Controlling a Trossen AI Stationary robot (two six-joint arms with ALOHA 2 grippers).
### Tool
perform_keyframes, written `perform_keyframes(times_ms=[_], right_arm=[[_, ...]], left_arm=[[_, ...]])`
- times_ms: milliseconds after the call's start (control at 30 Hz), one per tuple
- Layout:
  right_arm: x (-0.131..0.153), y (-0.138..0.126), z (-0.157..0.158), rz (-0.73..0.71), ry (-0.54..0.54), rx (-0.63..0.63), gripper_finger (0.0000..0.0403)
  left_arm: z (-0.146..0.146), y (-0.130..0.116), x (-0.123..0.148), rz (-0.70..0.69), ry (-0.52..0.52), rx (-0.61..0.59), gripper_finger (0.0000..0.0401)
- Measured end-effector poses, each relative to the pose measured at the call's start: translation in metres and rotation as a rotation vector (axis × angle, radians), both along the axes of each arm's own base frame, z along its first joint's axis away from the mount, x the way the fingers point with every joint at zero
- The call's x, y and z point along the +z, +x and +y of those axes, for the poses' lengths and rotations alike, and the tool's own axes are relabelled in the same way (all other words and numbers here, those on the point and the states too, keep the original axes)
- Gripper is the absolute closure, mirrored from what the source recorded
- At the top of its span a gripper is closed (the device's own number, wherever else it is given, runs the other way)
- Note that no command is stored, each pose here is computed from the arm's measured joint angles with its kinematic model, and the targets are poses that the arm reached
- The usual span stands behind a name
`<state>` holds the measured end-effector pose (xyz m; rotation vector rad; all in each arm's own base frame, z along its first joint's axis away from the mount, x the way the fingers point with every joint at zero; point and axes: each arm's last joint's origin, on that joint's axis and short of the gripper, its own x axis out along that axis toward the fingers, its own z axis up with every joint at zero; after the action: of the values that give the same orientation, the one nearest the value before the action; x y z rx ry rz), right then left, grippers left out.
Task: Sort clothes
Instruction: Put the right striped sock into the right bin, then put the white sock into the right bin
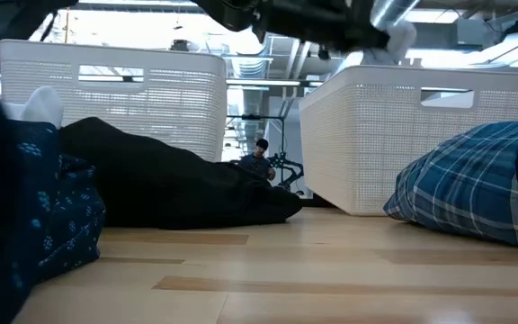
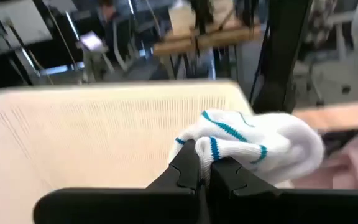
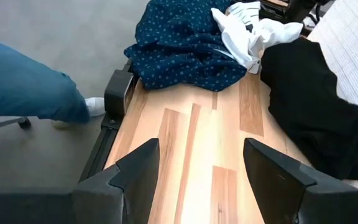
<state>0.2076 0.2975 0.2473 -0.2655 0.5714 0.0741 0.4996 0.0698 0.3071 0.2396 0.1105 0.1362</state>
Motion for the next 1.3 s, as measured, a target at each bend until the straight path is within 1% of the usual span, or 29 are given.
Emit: perform_keyframes(times_ms=[67, 167, 267, 433, 533, 633, 700, 767, 900, 1100, 1300], right_arm=[[-0.001, -0.003, 0.002, 0.002, 0.002, 0.005, 0.0157], [0.000, -0.004, 0.003, -0.003, 0.011, 0.002, 0.0162], [0.000, -0.007, 0.005, -0.005, 0.012, 0.008, 0.0169], [0.000, -0.006, 0.005, -0.009, 0.016, 0.006, 0.0179], [0.000, -0.006, 0.005, -0.010, 0.017, 0.005, 0.0183], [0.001, -0.005, 0.004, -0.011, 0.019, 0.003, 0.0186], [0.001, -0.005, 0.004, -0.012, 0.019, 0.003, 0.0188], [0.001, -0.005, 0.004, -0.012, 0.019, 0.003, 0.0188], [0.001, -0.004, 0.003, -0.013, 0.015, 0.000, 0.0188], [0.001, 0.001, 0.000, -0.015, 0.014, -0.017, 0.0189], [0.001, 0.002, 0.001, -0.021, 0.022, -0.016, 0.0189]], left_arm=[[0.000, 0.003, -0.006, 0.048, -0.005, 0.022, 0.0392], [0.001, 0.003, -0.006, 0.066, -0.015, 0.054, 0.0375], [0.001, 0.003, -0.006, 0.074, -0.026, 0.061, 0.0349], [-0.001, 0.002, -0.006, 0.086, -0.034, 0.035, 0.0280], [-0.004, 0.002, -0.005, 0.085, -0.063, 0.002, 0.0232], [-0.005, 0.001, -0.008, 0.133, -0.114, -0.049, 0.0194], [-0.004, 0.000, -0.002, 0.185, -0.149, -0.079, 0.0178], [-0.005, -0.002, 0.005, 0.216, -0.165, -0.092, 0.0170], [-0.007, -0.006, 0.021, 0.297, -0.180, -0.091, 0.0167], [-0.011, -0.017, 0.053, 0.356, -0.173, -0.097, 0.0169], [-0.015, -0.032, 0.077, 0.430, -0.147, -0.105, 0.0169]])
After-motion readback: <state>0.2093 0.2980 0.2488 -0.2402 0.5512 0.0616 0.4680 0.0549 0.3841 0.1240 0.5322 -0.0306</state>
